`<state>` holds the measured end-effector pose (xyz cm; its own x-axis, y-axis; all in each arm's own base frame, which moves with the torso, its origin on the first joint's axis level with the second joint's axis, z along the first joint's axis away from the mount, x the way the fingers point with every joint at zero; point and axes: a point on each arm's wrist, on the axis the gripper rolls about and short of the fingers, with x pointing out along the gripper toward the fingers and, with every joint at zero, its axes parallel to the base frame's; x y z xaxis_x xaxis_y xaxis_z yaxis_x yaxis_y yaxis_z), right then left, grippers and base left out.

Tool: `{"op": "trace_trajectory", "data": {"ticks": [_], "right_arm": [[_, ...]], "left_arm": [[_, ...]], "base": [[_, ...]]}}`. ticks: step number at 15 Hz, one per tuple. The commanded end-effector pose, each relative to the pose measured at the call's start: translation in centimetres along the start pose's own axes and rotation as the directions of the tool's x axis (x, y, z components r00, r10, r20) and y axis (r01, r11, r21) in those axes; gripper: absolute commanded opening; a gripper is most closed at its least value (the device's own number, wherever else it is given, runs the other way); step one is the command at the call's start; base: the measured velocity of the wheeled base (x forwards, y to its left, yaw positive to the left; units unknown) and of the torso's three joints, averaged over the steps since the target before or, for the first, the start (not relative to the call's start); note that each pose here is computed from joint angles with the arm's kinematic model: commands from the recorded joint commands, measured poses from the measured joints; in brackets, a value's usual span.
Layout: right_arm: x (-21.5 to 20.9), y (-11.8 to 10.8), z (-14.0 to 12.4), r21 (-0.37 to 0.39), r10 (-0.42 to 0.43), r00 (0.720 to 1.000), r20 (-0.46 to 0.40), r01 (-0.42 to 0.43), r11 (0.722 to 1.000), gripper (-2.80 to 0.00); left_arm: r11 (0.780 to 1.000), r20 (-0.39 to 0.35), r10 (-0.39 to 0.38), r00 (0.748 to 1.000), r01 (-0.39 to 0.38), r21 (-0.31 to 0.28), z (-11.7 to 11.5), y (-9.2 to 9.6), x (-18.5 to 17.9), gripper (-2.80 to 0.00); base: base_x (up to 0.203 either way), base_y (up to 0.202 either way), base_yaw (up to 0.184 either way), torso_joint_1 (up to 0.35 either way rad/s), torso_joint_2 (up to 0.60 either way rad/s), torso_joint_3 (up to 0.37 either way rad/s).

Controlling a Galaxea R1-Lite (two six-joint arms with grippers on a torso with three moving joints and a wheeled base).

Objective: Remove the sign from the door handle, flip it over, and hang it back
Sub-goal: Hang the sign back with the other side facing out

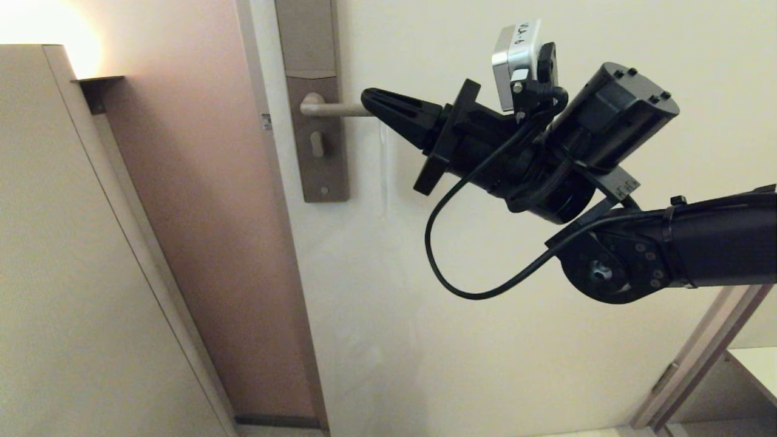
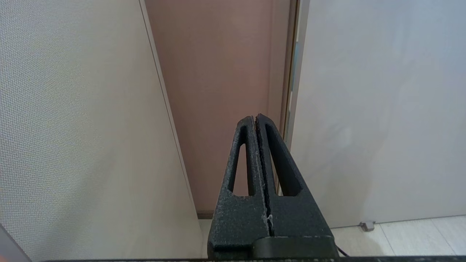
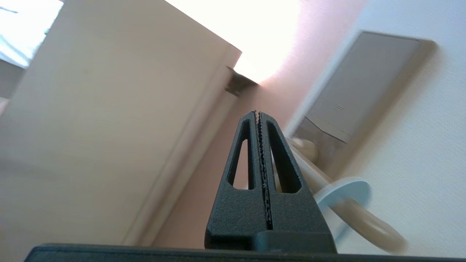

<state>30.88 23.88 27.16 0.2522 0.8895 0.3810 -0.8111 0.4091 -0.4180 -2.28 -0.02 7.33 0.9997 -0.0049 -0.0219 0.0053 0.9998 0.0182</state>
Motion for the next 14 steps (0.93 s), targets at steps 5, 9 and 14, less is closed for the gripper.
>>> {"op": "trace_trajectory", "data": {"ticks": [5,9,14], "right_arm": [[-1.3,-1.8,-5.1,0.019,-0.049,0.994,-0.101,0.051,0.999,-2.8],[-1.3,-1.4,-8.2,0.05,-0.037,0.988,-0.147,0.045,0.998,-2.8],[-0.5,-1.9,-8.6,0.03,-0.041,0.991,-0.124,0.045,0.999,-2.8]], "left_arm": [[1.0,0.0,0.0,1.0,0.0,0.0,0.0,0.0,0.0,-2.8],[1.0,0.0,0.0,1.0,0.0,0.0,0.0,0.0,0.0,-2.8],[1.0,0.0,0.0,1.0,0.0,0.0,0.0,0.0,0.0,-2.8]], "base": [[0.0,0.0,0.0,0.0,0.0,0.0],[0.0,0.0,0.0,0.0,0.0,0.0],[0.0,0.0,0.0,0.0,0.0,0.0]]}}
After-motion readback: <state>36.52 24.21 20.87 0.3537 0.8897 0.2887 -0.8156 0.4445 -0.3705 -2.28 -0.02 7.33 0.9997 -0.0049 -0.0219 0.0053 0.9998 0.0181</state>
